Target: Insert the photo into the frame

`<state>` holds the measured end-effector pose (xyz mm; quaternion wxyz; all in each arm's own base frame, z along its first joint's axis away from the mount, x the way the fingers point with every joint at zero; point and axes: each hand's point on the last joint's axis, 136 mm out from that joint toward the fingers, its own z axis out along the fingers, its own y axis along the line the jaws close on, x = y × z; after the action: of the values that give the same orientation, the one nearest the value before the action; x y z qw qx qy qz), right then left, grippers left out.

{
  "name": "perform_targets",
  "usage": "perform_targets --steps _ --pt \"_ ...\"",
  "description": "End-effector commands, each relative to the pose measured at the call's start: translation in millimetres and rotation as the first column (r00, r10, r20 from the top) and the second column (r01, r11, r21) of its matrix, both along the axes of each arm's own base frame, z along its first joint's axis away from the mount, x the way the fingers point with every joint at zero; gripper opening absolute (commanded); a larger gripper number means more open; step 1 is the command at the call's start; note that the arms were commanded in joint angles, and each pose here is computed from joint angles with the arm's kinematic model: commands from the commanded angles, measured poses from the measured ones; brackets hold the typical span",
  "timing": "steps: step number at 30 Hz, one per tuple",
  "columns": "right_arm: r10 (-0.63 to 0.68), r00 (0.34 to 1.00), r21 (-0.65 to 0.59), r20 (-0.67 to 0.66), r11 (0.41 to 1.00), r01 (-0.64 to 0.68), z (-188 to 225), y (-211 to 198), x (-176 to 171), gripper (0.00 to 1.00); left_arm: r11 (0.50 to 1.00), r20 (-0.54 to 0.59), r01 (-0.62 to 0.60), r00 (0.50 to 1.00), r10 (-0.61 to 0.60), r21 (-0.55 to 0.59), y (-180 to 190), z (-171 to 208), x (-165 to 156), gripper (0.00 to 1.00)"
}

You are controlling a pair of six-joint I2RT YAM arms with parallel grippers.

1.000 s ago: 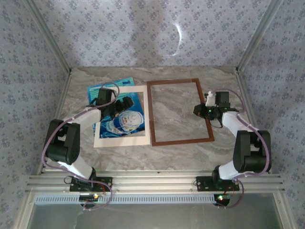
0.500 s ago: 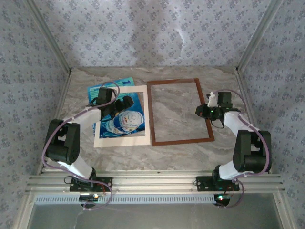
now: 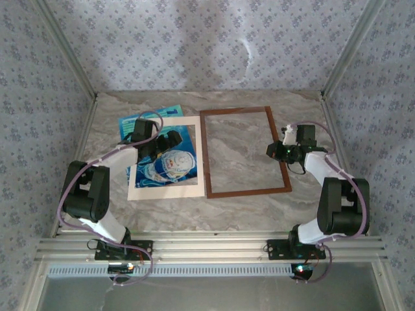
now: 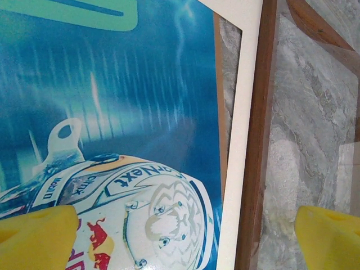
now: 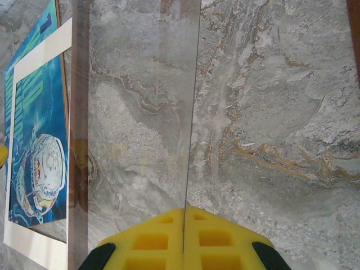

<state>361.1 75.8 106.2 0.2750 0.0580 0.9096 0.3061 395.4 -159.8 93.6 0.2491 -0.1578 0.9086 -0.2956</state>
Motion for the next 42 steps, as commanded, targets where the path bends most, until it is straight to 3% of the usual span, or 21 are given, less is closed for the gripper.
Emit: perform_targets --steps 1,42 --pt "-0.004 1.000 -0.027 0.028 1.000 0.004 9 -6 0 0.00 1.000 0.019 0.015 1.000 -0.015 -0.002 -5 7 5 0.99" --pt "0.040 0.998 -0.045 0.047 0.998 -0.038 22 -9 10 0.00 1.000 0.013 0.025 1.000 -0.025 -0.017 -9 6 5 0.99"
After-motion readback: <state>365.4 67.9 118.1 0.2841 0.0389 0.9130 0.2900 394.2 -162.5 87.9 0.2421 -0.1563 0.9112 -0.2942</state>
